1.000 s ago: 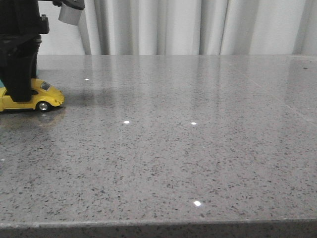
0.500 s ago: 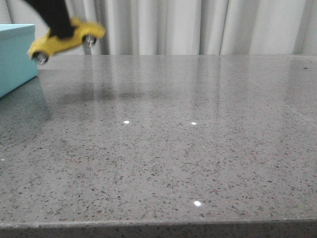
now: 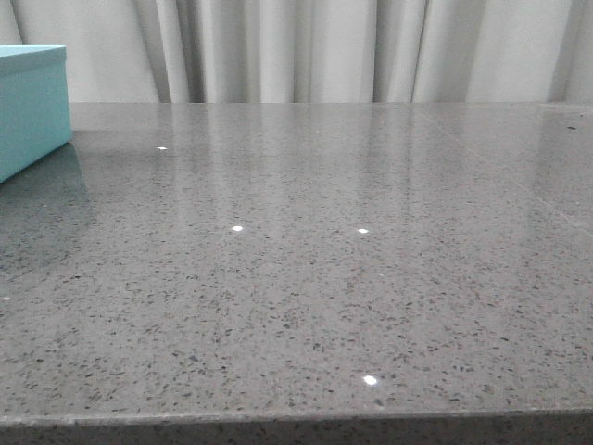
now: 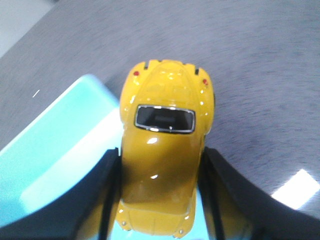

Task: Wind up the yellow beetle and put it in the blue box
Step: 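Lift the yellow car with the left gripper over the blue box, then lower the car into the blue box and open the left gripper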

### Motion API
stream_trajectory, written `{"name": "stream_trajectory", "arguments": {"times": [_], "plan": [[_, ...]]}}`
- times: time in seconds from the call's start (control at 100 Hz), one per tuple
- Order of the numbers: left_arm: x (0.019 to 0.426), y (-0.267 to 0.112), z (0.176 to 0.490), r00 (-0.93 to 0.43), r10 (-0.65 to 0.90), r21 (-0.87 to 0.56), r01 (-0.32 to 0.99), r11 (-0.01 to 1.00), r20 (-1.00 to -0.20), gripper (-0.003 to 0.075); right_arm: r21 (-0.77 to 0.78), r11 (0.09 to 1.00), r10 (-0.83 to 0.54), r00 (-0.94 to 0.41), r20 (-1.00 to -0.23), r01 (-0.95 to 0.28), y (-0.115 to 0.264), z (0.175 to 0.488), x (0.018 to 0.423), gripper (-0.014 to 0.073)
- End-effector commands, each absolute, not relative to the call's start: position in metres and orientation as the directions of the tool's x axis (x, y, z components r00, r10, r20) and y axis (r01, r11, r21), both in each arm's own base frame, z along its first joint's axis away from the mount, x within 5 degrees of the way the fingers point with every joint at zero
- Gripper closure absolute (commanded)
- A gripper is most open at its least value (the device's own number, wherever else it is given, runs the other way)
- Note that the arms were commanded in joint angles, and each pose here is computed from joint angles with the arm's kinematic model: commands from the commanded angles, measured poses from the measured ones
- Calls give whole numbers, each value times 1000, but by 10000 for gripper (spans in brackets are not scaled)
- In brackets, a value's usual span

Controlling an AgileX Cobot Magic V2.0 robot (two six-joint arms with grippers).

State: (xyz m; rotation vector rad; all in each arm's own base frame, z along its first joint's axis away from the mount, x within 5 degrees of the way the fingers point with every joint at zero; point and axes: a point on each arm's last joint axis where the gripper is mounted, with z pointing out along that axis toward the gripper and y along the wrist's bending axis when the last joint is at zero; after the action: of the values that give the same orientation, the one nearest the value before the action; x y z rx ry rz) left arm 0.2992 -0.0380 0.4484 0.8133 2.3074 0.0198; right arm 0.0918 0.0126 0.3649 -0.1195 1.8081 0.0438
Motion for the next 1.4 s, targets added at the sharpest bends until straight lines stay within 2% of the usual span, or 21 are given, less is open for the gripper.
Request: {"name": "stream_trajectory", "arguments": {"times": [0.0,0.18,0.54,0.74,0.83,0.88,0.99,1.07,1.13,1.28,1.39], "plan": [[283,-15,471,-588,461,215,440,872,-665,729,-68,992,-85,-156,-984,-107,12,377,93,160],[289,9,454,-658,391,186,361,914,-644,729,-67,991,-84,-152,-985,-113,13,377,93,160],[302,19,368,-765,382,171,346,923,-518,728,-67,991,-84,-151,-985,-115,13,377,93,160],[301,19,353,-784,379,155,350,924,-491,719,-67,991,-84,-151,-985,-115,13,377,93,160],[301,19,353,-784,379,155,350,924,-491,645,-67,991,-84,-151,-985,-115,13,377,93,160],[301,19,353,-784,379,155,350,924,-491,575,-67,991,-84,-151,-985,-115,13,377,93,160],[301,19,353,-785,376,154,346,925,-493,349,-67,991,-84,-151,-985,-115,13,377,93,160],[303,19,354,-785,342,146,313,938,-516,240,-67,991,-84,-151,-985,-115,13,377,93,160],[304,19,355,-786,329,142,301,943,-524,203,-67,991,-84,-151,-985,-115,13,377,93,160],[304,18,357,-776,315,135,289,948,-546,204,-67,991,-84,-151,-985,-115,13,377,93,160],[301,13,370,-722,267,94,271,958,-639,204,-67,991,-84,-152,-985,-113,13,377,93,160]]}}
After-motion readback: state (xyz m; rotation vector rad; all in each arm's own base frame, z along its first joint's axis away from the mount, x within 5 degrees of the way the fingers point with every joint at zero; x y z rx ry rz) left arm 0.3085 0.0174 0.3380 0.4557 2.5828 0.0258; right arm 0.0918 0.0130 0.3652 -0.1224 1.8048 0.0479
